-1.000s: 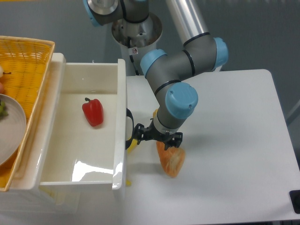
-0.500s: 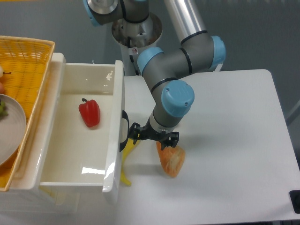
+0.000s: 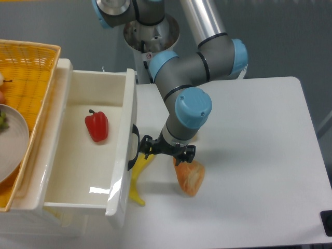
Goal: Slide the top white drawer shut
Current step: 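Push the drawer front with the gripper, sliding the drawer inward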
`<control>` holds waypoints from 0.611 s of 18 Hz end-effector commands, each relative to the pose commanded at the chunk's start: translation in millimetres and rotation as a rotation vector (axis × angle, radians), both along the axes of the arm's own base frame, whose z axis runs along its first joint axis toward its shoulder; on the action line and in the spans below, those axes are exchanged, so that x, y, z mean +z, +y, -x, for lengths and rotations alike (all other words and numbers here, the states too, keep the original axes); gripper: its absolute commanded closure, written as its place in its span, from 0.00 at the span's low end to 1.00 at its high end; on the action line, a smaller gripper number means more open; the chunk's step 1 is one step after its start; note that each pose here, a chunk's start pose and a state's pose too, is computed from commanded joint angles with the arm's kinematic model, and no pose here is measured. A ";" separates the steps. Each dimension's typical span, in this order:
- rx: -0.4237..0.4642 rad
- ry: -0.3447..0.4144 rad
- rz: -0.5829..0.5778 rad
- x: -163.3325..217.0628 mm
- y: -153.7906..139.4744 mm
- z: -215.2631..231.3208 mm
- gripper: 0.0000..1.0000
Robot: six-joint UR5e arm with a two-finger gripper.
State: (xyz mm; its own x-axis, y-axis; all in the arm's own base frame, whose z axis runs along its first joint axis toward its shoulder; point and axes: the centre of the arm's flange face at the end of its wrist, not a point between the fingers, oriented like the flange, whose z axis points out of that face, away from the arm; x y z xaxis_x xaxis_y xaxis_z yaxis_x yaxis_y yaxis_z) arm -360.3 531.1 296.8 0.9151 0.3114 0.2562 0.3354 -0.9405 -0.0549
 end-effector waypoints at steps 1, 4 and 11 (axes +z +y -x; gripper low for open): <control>0.004 0.001 0.000 0.1 0.1 0.1 0.00; 0.010 0.002 0.000 2.9 0.1 -1.3 0.00; 0.010 0.000 0.003 4.5 4.5 -9.2 0.00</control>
State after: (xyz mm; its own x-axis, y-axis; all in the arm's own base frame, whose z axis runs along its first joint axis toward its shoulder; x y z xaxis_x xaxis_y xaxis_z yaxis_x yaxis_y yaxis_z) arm -351.1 535.7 301.3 0.9120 0.3210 0.2555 0.3446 -0.9373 -0.0523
